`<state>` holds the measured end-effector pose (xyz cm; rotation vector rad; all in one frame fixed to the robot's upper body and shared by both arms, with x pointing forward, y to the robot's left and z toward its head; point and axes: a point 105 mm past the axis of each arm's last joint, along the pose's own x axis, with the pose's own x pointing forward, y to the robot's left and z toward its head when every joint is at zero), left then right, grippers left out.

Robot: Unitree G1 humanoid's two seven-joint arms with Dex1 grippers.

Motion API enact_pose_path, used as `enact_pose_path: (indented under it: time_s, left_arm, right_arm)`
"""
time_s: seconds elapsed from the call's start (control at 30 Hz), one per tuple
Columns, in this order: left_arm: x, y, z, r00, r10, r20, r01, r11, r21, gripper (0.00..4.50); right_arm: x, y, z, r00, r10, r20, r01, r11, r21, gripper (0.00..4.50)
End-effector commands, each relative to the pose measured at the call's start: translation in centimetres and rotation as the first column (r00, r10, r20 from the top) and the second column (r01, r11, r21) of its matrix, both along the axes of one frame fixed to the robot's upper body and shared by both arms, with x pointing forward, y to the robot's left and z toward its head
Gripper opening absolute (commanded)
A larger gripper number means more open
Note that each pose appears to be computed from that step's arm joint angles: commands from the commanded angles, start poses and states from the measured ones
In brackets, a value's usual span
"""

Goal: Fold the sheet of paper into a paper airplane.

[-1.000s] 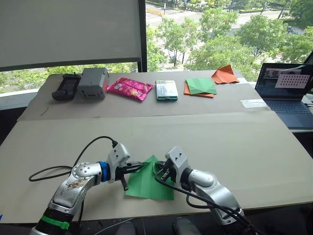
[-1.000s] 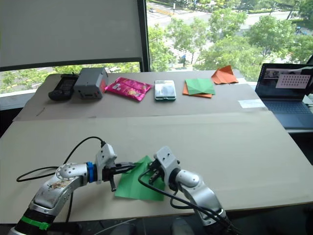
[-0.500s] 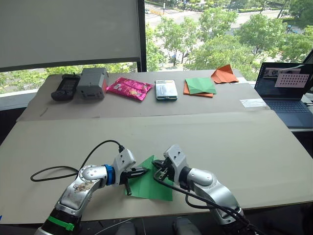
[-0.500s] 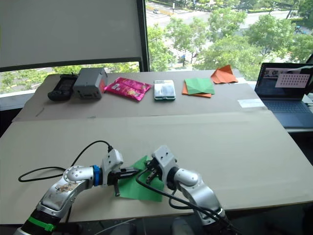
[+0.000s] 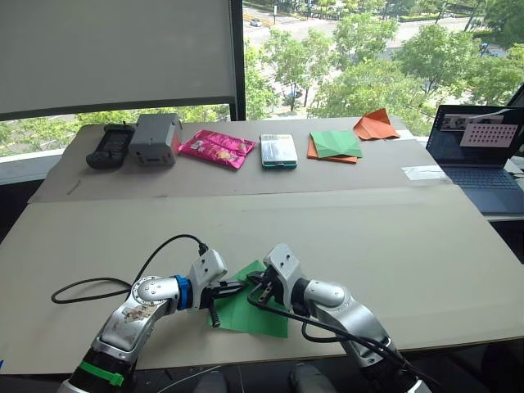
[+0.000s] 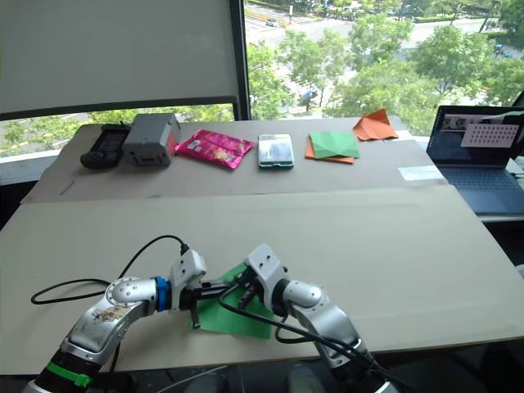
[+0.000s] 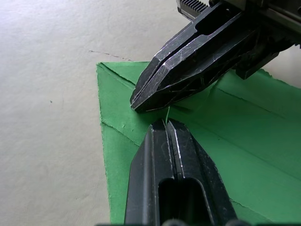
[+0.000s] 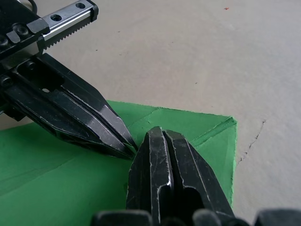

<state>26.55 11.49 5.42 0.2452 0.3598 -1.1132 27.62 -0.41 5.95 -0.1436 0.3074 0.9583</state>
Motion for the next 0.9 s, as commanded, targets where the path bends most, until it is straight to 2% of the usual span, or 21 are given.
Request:
enact_pose_path:
  time_s: [0.03, 0.13, 0.27, 0.4, 0.5, 0.53, 0.63, 0.73, 0.77, 0.9]
  left_arm:
    - [-0.2, 0.2, 0.0, 1.0, -0.006, 0.006, 0.006, 1.0, 0.02, 0.02]
    - [-0.2, 0.2, 0.1, 1.0, -0.005, 0.006, 0.005, 1.0, 0.016, 0.02]
    - [-0.1, 0.7, 1.1, 1.0, 0.005, -0.005, -0.005, 1.0, -0.019, 1.14]
    - [0.3, 1.6, 2.6, 1.0, 0.022, -0.02, -0.023, 0.999, -0.047, 2.48]
    - [1.1, 2.2, 4.0, 0.999, 0.043, -0.021, -0.045, 0.995, -0.089, 2.48]
    - [1.6, 2.2, 4.3, 0.998, 0.055, -0.013, -0.056, 0.993, -0.101, 2.26]
    - [2.5, 1.7, 4.9, 0.999, 0.053, 0.001, -0.053, 0.99, -0.131, 1.25]
    - [3.2, 0.6, 4.4, 0.999, 0.035, 0.004, -0.034, 0.991, -0.127, 0.24]
    - [3.3, 0.3, 4.1, 1.0, 0.027, 0.003, -0.027, 0.992, -0.12, 0.03]
    - [4.4, -0.6, 2.7, 0.999, 0.04, 0.017, -0.038, 0.997, -0.073, 0.03]
  right_arm:
    - [-0.1, 0.0, -0.8, 1.0, 0.006, -0.015, -0.006, 1.0, -0.011, 0.0]
    - [-0.1, 0.1, -1.0, 1.0, 0.005, -0.027, -0.005, 1.0, -0.01, 0.0]
    - [-0.1, 0.0, -1.4, 0.999, 0.0, -0.036, -0.001, 1.0, -0.02, 0.0]
    - [-0.1, -0.1, -1.4, 0.999, 0.0, -0.034, 0.0, 1.0, -0.023, 0.0]
    - [0.0, -0.2, -1.3, 0.999, -0.003, -0.033, 0.002, 1.0, -0.024, 0.0]
    - [0.0, -0.3, -1.3, 0.999, -0.004, -0.032, 0.003, 1.0, -0.025, 0.0]
    - [0.0, -0.4, -1.4, 0.999, -0.006, -0.031, 0.005, 1.0, -0.027, 0.0]
    - [0.0, -0.4, -1.3, 1.0, -0.008, -0.027, 0.007, 1.0, -0.028, 0.0]
    - [0.0, -0.4, -1.3, 1.0, -0.008, -0.026, 0.007, 1.0, -0.028, 0.0]
    - [0.0, -0.3, -1.2, 1.0, -0.007, -0.021, 0.007, 1.0, -0.027, 0.0]
